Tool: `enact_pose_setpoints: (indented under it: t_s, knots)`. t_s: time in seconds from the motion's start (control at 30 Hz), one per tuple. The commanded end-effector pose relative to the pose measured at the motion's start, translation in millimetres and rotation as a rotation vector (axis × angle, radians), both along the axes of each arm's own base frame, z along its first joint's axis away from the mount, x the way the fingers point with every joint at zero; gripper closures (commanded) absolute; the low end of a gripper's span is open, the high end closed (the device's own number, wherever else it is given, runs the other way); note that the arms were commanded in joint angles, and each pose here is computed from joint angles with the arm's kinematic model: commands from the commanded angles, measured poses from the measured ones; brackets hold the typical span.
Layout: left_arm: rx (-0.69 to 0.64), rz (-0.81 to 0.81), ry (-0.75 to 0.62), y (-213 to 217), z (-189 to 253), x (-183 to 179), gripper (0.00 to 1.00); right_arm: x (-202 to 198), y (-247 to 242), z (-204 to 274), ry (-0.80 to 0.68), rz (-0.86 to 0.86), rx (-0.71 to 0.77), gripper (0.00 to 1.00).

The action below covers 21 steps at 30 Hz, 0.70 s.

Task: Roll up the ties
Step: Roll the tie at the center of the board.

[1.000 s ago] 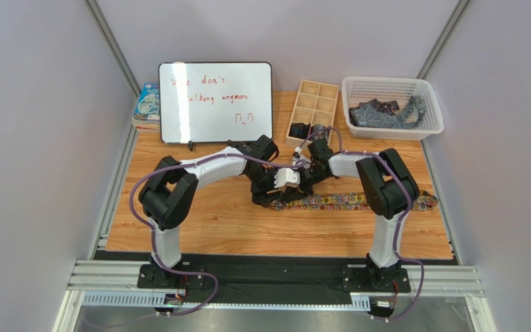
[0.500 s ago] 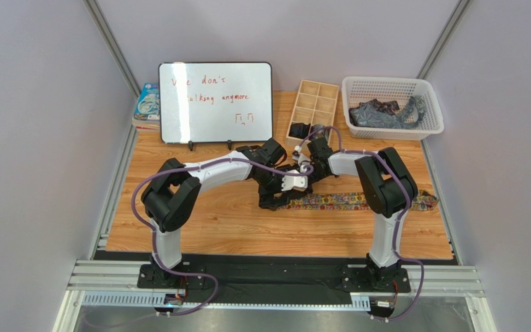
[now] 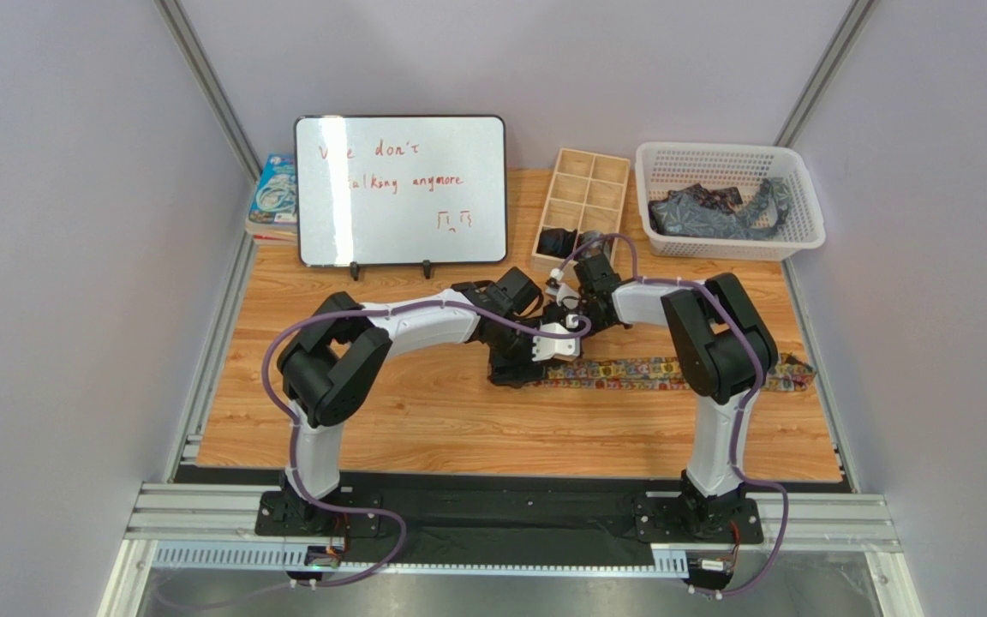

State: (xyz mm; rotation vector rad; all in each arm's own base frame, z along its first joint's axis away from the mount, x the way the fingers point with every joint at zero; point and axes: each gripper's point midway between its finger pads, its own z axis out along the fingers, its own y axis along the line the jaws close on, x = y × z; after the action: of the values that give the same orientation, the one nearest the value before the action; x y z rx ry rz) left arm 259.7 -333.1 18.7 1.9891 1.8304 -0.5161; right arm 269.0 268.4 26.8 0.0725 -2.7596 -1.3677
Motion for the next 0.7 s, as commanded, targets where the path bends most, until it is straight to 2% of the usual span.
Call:
enact_pose_setpoints:
  t_s: [0.0, 0.07, 0.2, 0.3, 0.43, 0.67]
  knots:
    - [0.005, -0.002, -0.03, -1, -7, 2, 0.32, 17, 3, 8, -0.049, -0.017, 0.023, 1.0]
    - [0.01, 0.003, -0.036, 1, -9, 2, 0.38, 17, 5, 12, -0.042, -0.016, 0.038, 1.0]
    - [0.015, 0.014, -0.021, 2, -7, 1, 0.6, 18, 6, 21, -0.043, -0.019, 0.054, 1.0]
    - [0.022, 0.02, -0.009, 3, 0, 0, 0.66, 18, 3, 26, -0.04, -0.025, 0.061, 1.0]
    - [0.065, 0.018, -0.016, 13, 4, -1, 0.71, 17, -7, 25, -0.032, -0.025, 0.031, 1.0]
    - [0.101, 0.027, -0.019, 22, 7, -3, 0.7, 21, -16, 16, -0.066, 0.006, -0.02, 1.0]
